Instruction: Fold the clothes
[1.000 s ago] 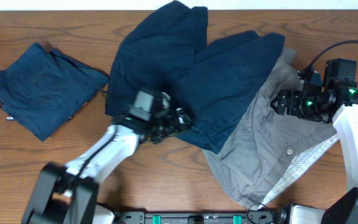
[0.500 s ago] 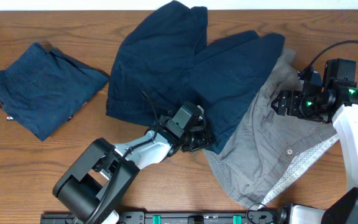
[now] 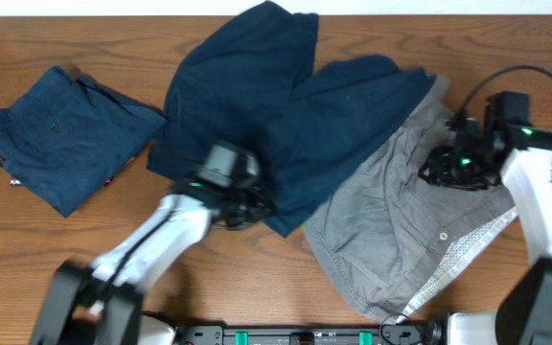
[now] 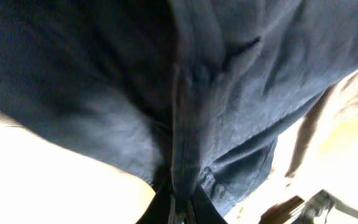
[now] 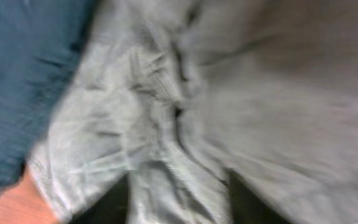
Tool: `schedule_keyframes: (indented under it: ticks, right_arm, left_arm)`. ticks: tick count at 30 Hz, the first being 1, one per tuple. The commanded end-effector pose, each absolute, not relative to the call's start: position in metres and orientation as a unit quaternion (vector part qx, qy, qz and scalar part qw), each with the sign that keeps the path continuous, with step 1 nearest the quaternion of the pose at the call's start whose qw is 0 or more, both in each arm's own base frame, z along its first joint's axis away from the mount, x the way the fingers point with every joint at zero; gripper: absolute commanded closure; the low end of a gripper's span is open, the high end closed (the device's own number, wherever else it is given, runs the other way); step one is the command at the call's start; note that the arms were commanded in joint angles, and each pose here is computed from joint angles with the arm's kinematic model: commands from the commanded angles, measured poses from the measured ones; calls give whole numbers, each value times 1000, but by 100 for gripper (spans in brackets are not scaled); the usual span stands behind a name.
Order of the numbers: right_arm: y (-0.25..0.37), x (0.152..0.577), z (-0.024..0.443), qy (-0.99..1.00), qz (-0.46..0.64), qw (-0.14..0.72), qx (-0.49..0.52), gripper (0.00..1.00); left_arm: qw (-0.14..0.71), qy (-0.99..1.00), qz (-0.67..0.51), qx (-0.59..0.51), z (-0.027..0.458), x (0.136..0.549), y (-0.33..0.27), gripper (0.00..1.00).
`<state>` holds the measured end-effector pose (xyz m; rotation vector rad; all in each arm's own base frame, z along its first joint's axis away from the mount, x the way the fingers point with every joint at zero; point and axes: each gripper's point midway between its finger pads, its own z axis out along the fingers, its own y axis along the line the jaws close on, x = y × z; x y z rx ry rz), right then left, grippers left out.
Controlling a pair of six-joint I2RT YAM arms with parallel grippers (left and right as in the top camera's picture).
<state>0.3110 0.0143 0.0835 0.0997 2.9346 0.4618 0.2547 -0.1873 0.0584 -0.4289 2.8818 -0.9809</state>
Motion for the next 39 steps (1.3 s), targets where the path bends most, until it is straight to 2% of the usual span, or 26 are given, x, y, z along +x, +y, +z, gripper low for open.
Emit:
schedule_keyframes:
  ticks: [1,2,7,8,13,17,20,23,26,28,31,33,36,39]
  right_arm:
    - [60,306,66,975,211,49,-45,78]
    - [68,305,62,973,217,43,-60,81]
    - [113,315,24,967,211,34,-142,82]
    - [117,319,16,968,201,36,-143,86]
    - [109,354,-20,985,126,71,-91,90]
    - [70,373,-40,994,44,92,-45,90]
    - [17,378,-44,995,-41,95,-3,89]
    - [-47,378,-38,986,-115,98,75,86]
    - [-107,367,-34,971,-139,90,172,83]
    - [-143,354,-32,957,-145,81,236,82]
    - [-197,325,-26,919,-154,64,358,72]
    - [-219,313,-22,899,-128,59,415,70]
    - [-230,318,-11,888,-51,74,451,65]
    - [-229,336,11,893,10,101,439,58]
  left_arm:
    - [105,936,-305,-141,82,271,-150,94]
    - [116,934,-302,-149,87,274,-142,94]
    - [127,931,-302,-161,94,275,-133,94]
    - [122,932,-301,-159,93,272,-135,94]
    - [99,940,-298,-135,89,258,-150,94]
    - [84,942,-303,-119,89,247,-167,94]
    - [75,945,-305,-95,89,237,-180,94]
    - [66,947,-307,-71,89,228,-192,94]
    - [57,949,-306,-52,88,218,-200,94]
    - [52,952,-298,-48,86,214,-201,94]
    - [39,958,-279,-54,80,207,-195,94]
    - [30,963,-263,-59,76,202,-189,94]
    - [18,968,-240,-67,71,195,-180,94]
    - [11,972,-222,-72,67,191,-174,94]
